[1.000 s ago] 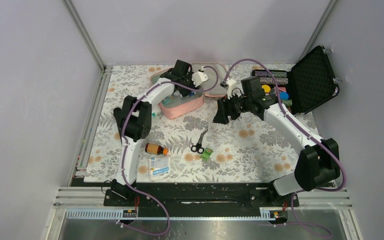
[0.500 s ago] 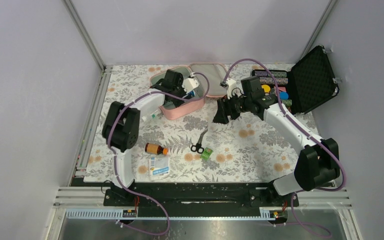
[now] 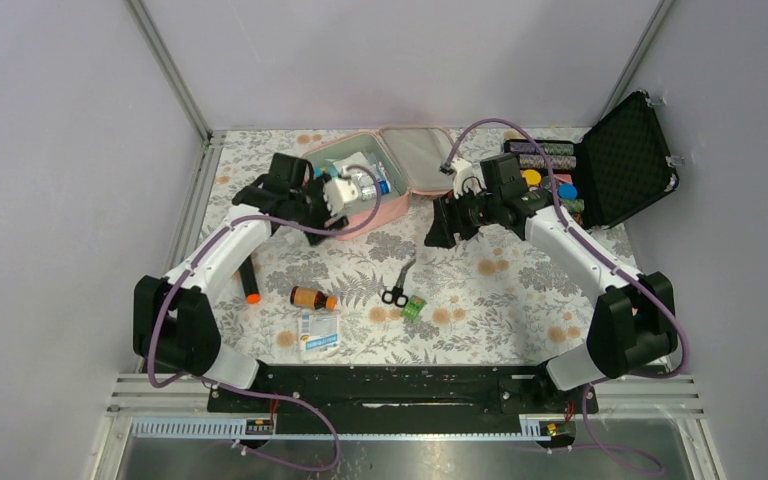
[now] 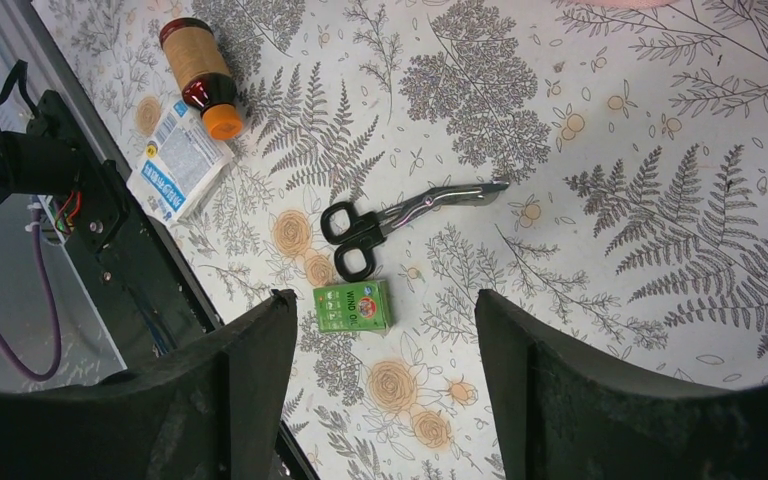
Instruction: Organize the medicine kit
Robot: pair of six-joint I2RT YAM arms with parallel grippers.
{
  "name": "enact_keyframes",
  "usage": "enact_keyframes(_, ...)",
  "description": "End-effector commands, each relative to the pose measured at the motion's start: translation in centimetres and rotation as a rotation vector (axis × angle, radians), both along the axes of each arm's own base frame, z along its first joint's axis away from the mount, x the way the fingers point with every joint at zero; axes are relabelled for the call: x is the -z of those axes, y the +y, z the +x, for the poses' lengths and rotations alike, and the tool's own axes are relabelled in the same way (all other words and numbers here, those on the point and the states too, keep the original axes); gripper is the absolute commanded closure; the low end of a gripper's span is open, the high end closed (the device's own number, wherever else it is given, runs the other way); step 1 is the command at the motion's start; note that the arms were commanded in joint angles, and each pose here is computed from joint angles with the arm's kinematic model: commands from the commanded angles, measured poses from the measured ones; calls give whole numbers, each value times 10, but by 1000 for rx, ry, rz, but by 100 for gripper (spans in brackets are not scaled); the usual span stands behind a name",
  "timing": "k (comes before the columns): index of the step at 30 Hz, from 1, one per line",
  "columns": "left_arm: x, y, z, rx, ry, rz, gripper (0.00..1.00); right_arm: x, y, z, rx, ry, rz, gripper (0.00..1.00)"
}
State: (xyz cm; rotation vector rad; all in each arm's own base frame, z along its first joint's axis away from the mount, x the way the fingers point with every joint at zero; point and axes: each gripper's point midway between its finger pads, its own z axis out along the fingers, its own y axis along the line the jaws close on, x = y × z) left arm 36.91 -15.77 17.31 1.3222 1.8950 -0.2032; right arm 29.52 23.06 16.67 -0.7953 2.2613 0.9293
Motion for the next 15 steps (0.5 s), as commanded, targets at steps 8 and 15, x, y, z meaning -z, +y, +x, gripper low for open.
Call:
enact_keyframes(8, 117, 70, -126, 329, 415, 394, 29, 2, 12, 4, -12, 38, 41, 27)
enact_keyframes(15, 143, 67, -118, 325, 440, 395, 32, 3, 9, 3, -10, 27, 30, 27)
